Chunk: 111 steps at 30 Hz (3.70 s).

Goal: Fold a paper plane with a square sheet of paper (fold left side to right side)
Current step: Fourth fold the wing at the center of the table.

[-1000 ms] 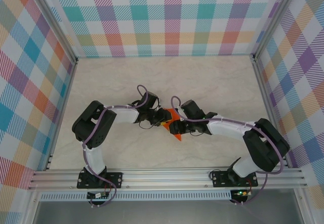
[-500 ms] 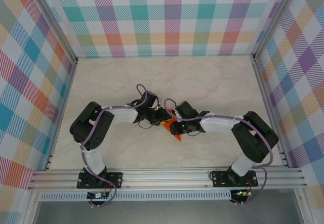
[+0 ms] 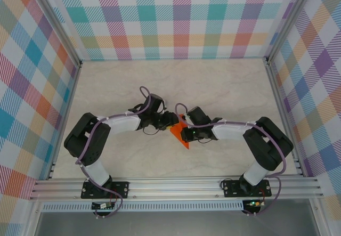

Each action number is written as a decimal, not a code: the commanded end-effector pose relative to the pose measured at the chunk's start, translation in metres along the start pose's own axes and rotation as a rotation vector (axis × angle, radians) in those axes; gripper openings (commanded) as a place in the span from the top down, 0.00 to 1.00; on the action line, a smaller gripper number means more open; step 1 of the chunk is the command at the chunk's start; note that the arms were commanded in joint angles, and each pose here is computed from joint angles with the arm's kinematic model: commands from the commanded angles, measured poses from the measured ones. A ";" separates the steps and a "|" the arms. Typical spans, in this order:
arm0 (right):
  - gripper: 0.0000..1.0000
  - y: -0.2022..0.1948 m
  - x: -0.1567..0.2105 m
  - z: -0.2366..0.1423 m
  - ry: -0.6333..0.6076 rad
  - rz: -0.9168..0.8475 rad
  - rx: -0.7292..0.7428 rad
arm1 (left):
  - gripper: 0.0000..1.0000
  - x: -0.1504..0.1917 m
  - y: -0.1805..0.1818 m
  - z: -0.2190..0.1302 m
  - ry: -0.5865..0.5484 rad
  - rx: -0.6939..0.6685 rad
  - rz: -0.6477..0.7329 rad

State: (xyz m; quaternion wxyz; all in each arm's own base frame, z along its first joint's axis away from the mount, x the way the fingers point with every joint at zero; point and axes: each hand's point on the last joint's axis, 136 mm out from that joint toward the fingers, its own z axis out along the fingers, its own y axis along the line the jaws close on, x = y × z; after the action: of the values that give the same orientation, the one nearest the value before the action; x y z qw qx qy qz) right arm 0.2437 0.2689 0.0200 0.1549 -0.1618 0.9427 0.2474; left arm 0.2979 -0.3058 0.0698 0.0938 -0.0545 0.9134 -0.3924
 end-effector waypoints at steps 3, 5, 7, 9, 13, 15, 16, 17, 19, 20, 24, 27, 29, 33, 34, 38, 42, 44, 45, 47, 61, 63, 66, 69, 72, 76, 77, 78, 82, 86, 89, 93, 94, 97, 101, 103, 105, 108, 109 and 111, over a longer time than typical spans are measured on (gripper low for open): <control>0.93 0.007 -0.003 -0.008 -0.036 0.029 -0.091 | 0.72 0.010 0.003 0.001 0.013 -0.004 0.001; 0.93 0.006 -0.002 -0.008 -0.041 0.040 -0.102 | 0.73 0.010 0.003 0.008 0.025 0.010 -0.009; 0.92 0.005 -0.003 -0.009 -0.047 0.056 -0.119 | 0.73 0.010 0.000 0.014 0.036 0.023 -0.013; 0.93 0.004 -0.001 -0.009 -0.051 0.071 -0.134 | 0.73 0.009 -0.004 0.019 0.043 0.035 -0.011; 0.93 0.003 0.000 -0.010 -0.058 0.087 -0.153 | 0.72 0.006 -0.006 0.028 0.055 0.036 -0.008; 0.93 0.002 0.000 -0.010 -0.061 0.101 -0.165 | 0.72 0.005 -0.006 0.031 0.057 0.035 -0.011; 0.93 0.001 0.000 -0.011 -0.065 0.110 -0.172 | 0.71 0.005 -0.005 0.032 0.059 0.035 -0.011; 0.93 0.001 0.000 -0.011 -0.068 0.120 -0.184 | 0.71 0.004 -0.004 0.034 0.060 0.032 -0.013; 0.92 0.001 0.000 -0.011 -0.069 0.135 -0.208 | 0.71 0.003 -0.005 0.036 0.063 0.037 -0.014; 0.92 0.001 0.000 -0.011 -0.066 0.140 -0.216 | 0.71 0.004 -0.005 0.038 0.067 0.036 -0.013; 0.92 0.001 0.000 -0.011 -0.059 0.159 -0.249 | 0.70 0.005 -0.001 0.043 0.076 0.030 -0.021; 0.92 0.002 -0.001 -0.010 -0.053 0.178 -0.278 | 0.70 0.005 0.000 0.046 0.079 0.028 -0.024; 0.92 0.000 -0.001 -0.010 -0.049 0.190 -0.284 | 0.70 0.006 0.003 0.048 0.083 0.024 -0.027; 0.91 -0.001 0.001 -0.007 -0.031 0.206 -0.296 | 0.69 0.007 0.006 0.051 0.087 0.017 -0.033; 0.91 -0.002 0.002 -0.005 -0.028 0.208 -0.293 | 0.69 0.007 0.006 0.052 0.089 0.017 -0.032; 0.91 -0.006 0.004 -0.003 -0.022 0.212 -0.280 | 0.69 0.008 0.011 0.053 0.089 0.005 -0.037; 0.89 -0.007 0.004 -0.004 -0.022 0.212 -0.274 | 0.69 0.010 0.014 0.054 0.092 -0.003 -0.038; 0.87 -0.006 0.004 -0.004 -0.020 0.211 -0.273 | 0.69 0.010 0.015 0.054 0.094 -0.005 -0.040; 0.86 -0.007 0.004 -0.004 -0.021 0.212 -0.272 | 0.69 0.010 0.015 0.054 0.093 -0.006 -0.040; 0.85 -0.006 0.003 -0.005 -0.023 0.211 -0.274 | 0.69 0.011 0.017 0.055 0.093 -0.012 -0.042; 0.60 -0.001 -0.023 -0.049 -0.125 0.210 -0.350 | 0.69 0.012 0.020 0.054 0.093 -0.025 -0.042; 0.59 -0.004 -0.030 -0.054 -0.134 0.227 -0.361 | 0.69 0.011 0.020 0.054 0.091 -0.024 -0.040; 0.60 -0.008 -0.040 -0.053 -0.122 0.259 -0.360 | 0.69 0.012 0.020 0.054 0.092 -0.023 -0.040; 0.62 -0.011 -0.049 -0.048 -0.118 0.290 -0.357 | 0.69 0.011 0.019 0.053 0.090 -0.022 -0.038; 0.64 -0.015 -0.054 -0.041 -0.111 0.308 -0.348 | 0.69 0.011 0.018 0.053 0.090 -0.019 -0.037; 0.66 -0.015 -0.057 -0.031 -0.087 0.324 -0.368 | 0.69 0.011 0.018 0.052 0.088 -0.020 -0.037; 0.66 -0.015 -0.056 -0.028 -0.079 0.328 -0.368 | 0.69 0.011 0.018 0.052 0.089 -0.019 -0.037; 0.67 -0.017 -0.055 -0.026 -0.072 0.334 -0.366 | 0.69 0.011 0.018 0.052 0.089 -0.019 -0.038; 0.71 -0.017 -0.053 -0.019 -0.049 0.341 -0.383 | 0.69 0.011 0.017 0.052 0.087 -0.018 -0.036; 0.80 -0.019 -0.051 -0.014 -0.033 0.348 -0.379 | 0.69 0.010 0.016 0.051 0.087 -0.016 -0.035; 0.93 -0.022 -0.049 -0.012 -0.027 0.346 -0.357 | 0.69 0.011 0.016 0.051 0.087 -0.018 -0.035; 1.00 -0.030 -0.045 -0.011 -0.021 0.342 -0.303 | 0.69 0.011 0.016 0.051 0.087 -0.017 -0.032; 1.00 -0.033 -0.044 -0.011 -0.020 0.342 -0.286 | 0.69 0.011 0.017 0.051 0.088 -0.018 -0.033; 1.00 -0.039 -0.041 -0.011 -0.016 0.342 -0.248 | 0.69 0.011 0.016 0.050 0.088 -0.018 -0.031; 1.00 -0.043 -0.037 -0.010 -0.009 0.346 -0.224 | 0.69 0.011 0.016 0.050 0.088 -0.018 -0.032; 1.00 -0.043 -0.036 -0.010 -0.010 0.348 -0.222 | 0.69 0.011 0.017 0.050 0.088 -0.019 -0.033; 1.00 -0.043 -0.036 -0.010 -0.012 0.348 -0.223 | 0.69 0.011 0.017 0.050 0.089 -0.018 -0.032; 1.00 -0.044 -0.036 -0.009 -0.010 0.346 -0.219 | 0.69 0.011 0.017 0.050 0.088 -0.019 -0.032; 1.00 -0.044 -0.036 -0.009 -0.007 0.346 -0.216 | 0.69 0.012 0.017 0.050 0.090 -0.020 -0.032; 1.00 -0.046 -0.034 -0.008 -0.001 0.350 -0.209 | 0.69 0.011 0.017 0.050 0.089 -0.019 -0.032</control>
State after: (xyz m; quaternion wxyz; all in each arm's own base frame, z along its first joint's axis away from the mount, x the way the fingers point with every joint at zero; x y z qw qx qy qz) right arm 0.2869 0.2376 0.0169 0.0855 -0.0004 0.9220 0.3775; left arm 0.3013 -0.3317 0.0286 0.0508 -0.0548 0.9145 -0.3976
